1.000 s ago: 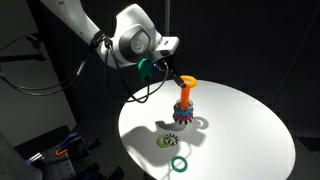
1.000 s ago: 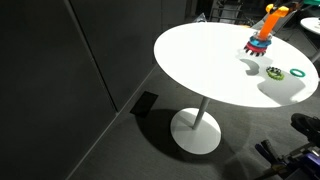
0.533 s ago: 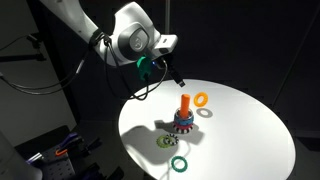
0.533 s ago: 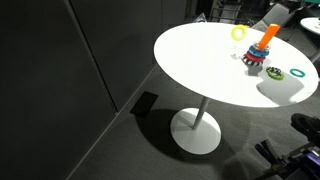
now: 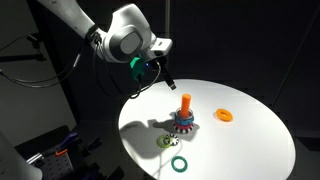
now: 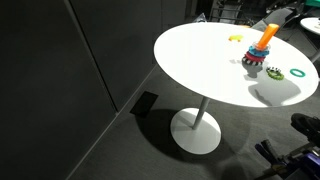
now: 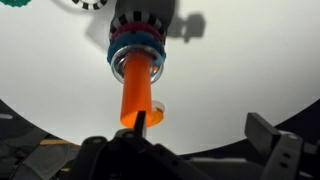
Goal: Take the orange ring off of the ring toss
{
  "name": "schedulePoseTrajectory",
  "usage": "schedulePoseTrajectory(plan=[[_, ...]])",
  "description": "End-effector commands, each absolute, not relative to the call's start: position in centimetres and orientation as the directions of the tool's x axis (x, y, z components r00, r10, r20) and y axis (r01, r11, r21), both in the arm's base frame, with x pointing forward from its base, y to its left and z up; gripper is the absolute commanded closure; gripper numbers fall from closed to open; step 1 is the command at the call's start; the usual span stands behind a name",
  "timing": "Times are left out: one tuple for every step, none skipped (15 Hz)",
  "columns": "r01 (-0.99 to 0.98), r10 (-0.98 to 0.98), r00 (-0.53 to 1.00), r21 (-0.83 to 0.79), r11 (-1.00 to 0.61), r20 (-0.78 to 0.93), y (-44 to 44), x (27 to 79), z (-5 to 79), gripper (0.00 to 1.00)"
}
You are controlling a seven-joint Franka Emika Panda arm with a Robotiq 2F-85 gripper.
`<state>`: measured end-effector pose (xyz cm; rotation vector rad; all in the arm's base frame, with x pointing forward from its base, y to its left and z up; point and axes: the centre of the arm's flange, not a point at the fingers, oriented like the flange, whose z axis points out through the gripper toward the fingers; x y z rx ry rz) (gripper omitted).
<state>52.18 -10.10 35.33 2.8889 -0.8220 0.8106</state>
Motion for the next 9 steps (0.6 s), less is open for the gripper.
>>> schedulePoseTrajectory(plan=[[-0.44,-0.448,0.8,-0.117,-0.89,0.4,-10.7,51.4,37.1,0.0],[-0.424,-0.436,0.818,-0.119,-0.898,0.376,-10.5,51.2,37.3,0.0],[-0.411,-0.426,0.832,-0.121,-0.904,0.355,-10.4,51.1,37.6,0.0],[-0.396,-0.413,0.848,-0.121,-0.91,0.332,-10.4,50.9,37.8,0.0],[-0.382,-0.4,0.863,-0.119,-0.917,0.31,-10.5,50.7,38.0,0.0],[-0.365,-0.382,0.879,-0.114,-0.924,0.285,-10.7,50.5,38.2,0.0],[-0.353,-0.37,0.891,-0.11,-0.929,0.264,-11.0,50.3,38.4,0.0],[-0.343,-0.357,0.902,-0.102,-0.934,0.242,-11.2,50.2,38.5,0.0],[-0.335,-0.348,0.91,-0.095,-0.938,0.226,-11.5,50.1,38.6,0.0]])
